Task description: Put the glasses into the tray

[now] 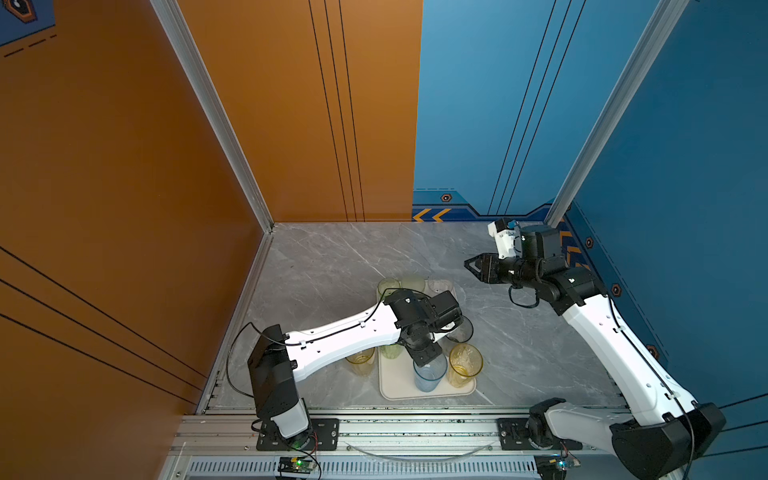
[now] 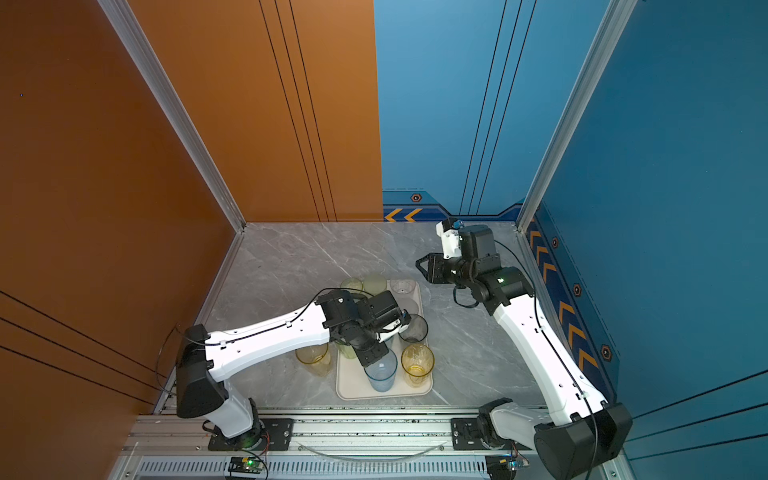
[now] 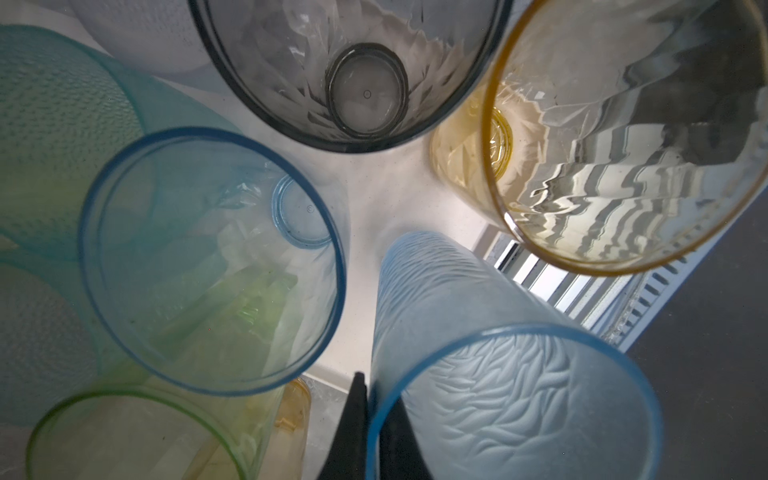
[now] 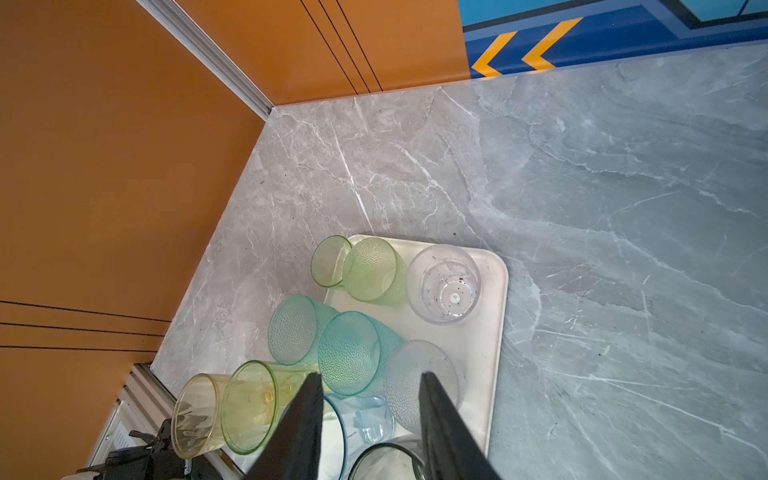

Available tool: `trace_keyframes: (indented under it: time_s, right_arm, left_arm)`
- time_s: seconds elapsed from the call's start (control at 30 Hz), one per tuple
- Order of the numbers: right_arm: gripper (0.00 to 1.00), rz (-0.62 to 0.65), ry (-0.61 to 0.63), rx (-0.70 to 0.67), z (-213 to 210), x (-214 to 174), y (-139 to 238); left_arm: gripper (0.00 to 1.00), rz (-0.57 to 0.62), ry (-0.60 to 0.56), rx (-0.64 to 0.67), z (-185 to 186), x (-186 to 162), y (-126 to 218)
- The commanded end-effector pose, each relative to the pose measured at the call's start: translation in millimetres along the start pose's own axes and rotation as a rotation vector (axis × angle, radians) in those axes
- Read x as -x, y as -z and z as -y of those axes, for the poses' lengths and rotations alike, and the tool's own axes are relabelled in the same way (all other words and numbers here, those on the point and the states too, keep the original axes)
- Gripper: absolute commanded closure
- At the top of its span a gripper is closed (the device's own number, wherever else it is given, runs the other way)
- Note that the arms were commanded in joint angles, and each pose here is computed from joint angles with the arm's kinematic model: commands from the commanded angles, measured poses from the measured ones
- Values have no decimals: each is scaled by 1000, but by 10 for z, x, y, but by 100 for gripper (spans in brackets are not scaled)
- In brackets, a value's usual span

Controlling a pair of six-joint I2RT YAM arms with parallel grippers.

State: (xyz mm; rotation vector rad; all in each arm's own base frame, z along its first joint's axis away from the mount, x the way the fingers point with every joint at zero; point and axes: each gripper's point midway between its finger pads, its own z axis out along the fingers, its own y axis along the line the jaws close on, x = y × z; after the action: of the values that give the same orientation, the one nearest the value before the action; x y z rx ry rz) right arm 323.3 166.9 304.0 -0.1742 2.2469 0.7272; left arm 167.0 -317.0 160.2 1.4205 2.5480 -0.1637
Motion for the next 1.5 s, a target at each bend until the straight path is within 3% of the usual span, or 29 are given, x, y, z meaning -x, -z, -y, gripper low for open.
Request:
trace_keyframes:
  time_s: [0.0, 1.47]
  right_arm:
    - [63, -4, 10, 28, -54, 4, -45]
    - [63, -33, 3, 29, -38, -23, -162]
  left_arm:
    - [100, 15, 13, 29, -83, 68, 9]
    - [98, -12, 35, -12, -43, 11, -267]
